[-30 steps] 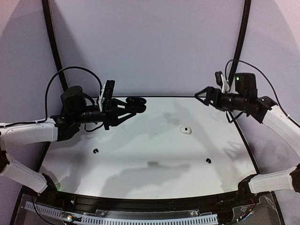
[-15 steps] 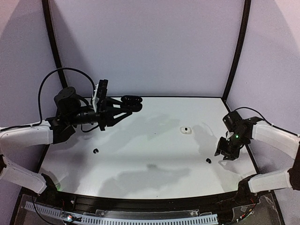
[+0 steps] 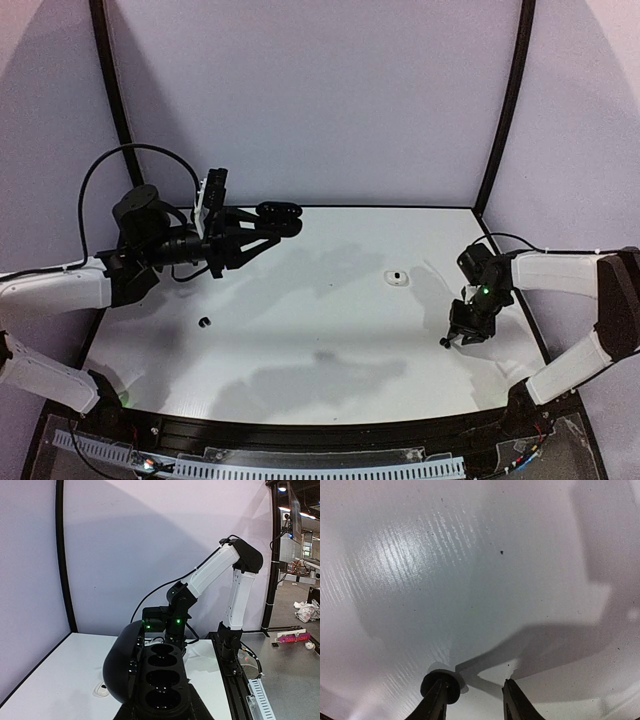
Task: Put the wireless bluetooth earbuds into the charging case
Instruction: Move the right earbud to the center of the board.
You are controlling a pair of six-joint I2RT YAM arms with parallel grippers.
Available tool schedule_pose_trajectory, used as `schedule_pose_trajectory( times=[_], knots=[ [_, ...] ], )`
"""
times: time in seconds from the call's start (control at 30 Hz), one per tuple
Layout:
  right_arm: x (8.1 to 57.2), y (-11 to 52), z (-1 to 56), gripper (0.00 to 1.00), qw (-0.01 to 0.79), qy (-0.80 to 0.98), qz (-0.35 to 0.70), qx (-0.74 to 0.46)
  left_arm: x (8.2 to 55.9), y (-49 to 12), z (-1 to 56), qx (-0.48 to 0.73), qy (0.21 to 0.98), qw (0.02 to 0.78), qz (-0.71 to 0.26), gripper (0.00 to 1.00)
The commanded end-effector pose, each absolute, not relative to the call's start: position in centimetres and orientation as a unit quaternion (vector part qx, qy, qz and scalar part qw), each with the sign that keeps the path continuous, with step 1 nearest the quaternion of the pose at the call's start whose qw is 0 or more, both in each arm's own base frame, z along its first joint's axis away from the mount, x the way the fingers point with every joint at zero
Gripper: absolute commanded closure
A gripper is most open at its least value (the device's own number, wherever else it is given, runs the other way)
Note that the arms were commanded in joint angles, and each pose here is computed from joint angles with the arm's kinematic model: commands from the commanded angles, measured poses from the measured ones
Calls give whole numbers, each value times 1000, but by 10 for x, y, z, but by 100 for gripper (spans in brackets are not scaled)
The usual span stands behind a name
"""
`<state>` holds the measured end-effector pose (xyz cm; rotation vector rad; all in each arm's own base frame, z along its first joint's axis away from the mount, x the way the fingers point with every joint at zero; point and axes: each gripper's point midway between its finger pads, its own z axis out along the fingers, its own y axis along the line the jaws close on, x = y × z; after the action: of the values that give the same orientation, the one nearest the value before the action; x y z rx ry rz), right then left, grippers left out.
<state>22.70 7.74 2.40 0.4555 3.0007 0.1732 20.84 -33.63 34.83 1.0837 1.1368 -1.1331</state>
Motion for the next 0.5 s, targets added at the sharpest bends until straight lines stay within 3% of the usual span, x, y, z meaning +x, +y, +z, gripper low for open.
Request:
schedule_pose_trajectory(
  times=[0.0,0.47],
  knots=[
    [238,79,24,64,66,987,63,135,203,-332,358,462,471,578,-480,99],
    [222,95,32,74,54,983,118,130,204,-331,355,462,473,579,-477,99]
  ],
)
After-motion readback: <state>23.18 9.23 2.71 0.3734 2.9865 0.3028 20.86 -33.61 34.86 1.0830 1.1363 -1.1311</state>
